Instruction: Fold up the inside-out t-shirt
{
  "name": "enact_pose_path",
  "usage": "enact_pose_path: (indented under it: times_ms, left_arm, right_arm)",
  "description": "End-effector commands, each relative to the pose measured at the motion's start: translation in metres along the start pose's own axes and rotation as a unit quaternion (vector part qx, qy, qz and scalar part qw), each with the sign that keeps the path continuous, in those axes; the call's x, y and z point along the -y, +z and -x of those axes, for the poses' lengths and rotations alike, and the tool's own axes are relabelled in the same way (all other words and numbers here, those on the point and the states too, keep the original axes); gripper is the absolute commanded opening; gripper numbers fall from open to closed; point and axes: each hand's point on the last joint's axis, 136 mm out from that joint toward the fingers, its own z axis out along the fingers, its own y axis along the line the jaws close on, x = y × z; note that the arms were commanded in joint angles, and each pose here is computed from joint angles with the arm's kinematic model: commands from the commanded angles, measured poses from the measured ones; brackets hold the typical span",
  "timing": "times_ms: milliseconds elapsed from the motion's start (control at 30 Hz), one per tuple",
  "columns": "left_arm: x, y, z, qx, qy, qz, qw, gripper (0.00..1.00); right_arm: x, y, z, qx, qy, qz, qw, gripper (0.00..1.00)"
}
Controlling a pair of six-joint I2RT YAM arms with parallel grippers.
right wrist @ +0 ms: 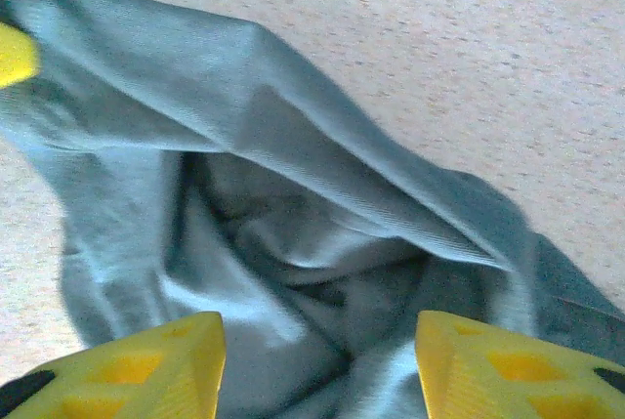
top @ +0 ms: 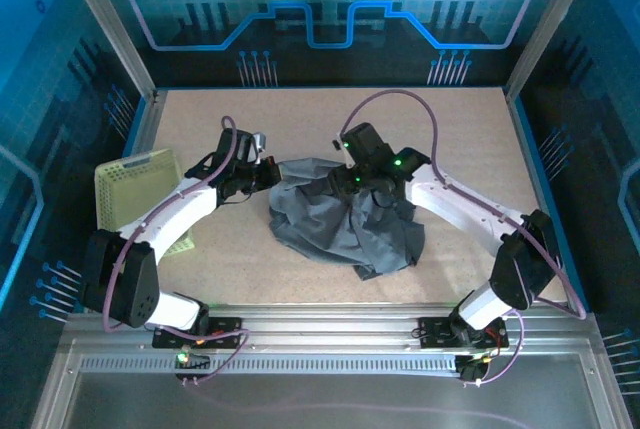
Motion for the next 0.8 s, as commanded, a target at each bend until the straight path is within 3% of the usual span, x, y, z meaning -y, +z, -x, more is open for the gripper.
enact_pose_path:
  times_ms: [0,533,667,767]
  left_arm:
    - [0.017,-0.013,0.014,0.019,0.009,-0.027,0.999,0.00]
    - [0.019,-0.016,0.013,0.022,0.008,-0.034,0.999,0.00]
    - [0.019,-0.017,0.013,0.023,0.008,-0.035,0.999,0.00]
    - [0.018,-0.017,0.013,0.023,0.010,-0.032,0.999,0.00]
  right_arm:
    - [-0.008,0.022,-0.009,-0.035,0.037,0.002,0.999,0.51]
    - [0.022,0.077,-0.018,-0.062,0.115,-0.077,0.988,0.44]
    - [0.026,0.081,-0.011,-0.054,0.113,-0.092,0.988,0.32]
    - [0.022,0.073,-0.003,-0.046,0.106,-0.083,0.990,0.12]
